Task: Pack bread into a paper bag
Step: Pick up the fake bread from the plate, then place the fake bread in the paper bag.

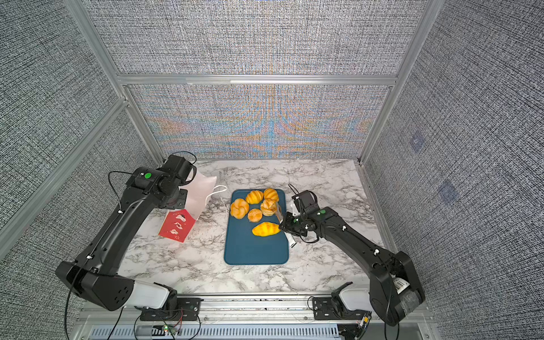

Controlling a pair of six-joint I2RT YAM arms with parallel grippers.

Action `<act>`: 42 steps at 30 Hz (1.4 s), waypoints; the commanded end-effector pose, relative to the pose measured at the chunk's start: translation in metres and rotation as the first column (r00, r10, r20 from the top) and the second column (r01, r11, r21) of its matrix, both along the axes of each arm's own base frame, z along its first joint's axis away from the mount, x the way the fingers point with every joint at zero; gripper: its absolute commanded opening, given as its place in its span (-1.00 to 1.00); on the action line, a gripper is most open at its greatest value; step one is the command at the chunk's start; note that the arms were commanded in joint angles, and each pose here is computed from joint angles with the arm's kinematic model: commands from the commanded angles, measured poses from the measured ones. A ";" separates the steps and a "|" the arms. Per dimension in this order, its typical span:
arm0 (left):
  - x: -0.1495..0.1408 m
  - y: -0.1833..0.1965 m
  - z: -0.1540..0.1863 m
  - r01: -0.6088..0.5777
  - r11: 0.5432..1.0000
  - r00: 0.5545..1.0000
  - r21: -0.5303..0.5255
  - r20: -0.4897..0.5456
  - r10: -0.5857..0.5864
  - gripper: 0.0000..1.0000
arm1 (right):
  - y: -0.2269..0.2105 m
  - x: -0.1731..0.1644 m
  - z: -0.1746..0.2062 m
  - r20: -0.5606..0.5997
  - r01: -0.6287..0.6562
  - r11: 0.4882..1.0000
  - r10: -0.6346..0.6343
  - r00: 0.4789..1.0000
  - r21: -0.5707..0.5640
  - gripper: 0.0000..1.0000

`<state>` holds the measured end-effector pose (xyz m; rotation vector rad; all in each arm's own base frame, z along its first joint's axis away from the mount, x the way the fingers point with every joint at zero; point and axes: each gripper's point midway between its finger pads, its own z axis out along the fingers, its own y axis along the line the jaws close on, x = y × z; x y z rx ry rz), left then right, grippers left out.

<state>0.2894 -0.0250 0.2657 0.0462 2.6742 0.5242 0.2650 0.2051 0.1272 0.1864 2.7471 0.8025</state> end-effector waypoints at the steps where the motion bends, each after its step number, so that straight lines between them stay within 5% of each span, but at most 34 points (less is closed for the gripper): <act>1: 0.003 -0.003 0.002 0.006 1.000 1.000 -0.011 0.007 -0.006 -0.95 | 0.000 0.008 0.011 0.054 -0.005 1.000 0.005 0.999 -0.004 -0.85; 42: 0.012 -0.013 0.006 0.011 0.998 1.000 -0.061 0.018 -0.010 -0.95 | 0.013 0.003 0.125 0.235 -0.073 0.995 0.054 0.971 0.073 -0.83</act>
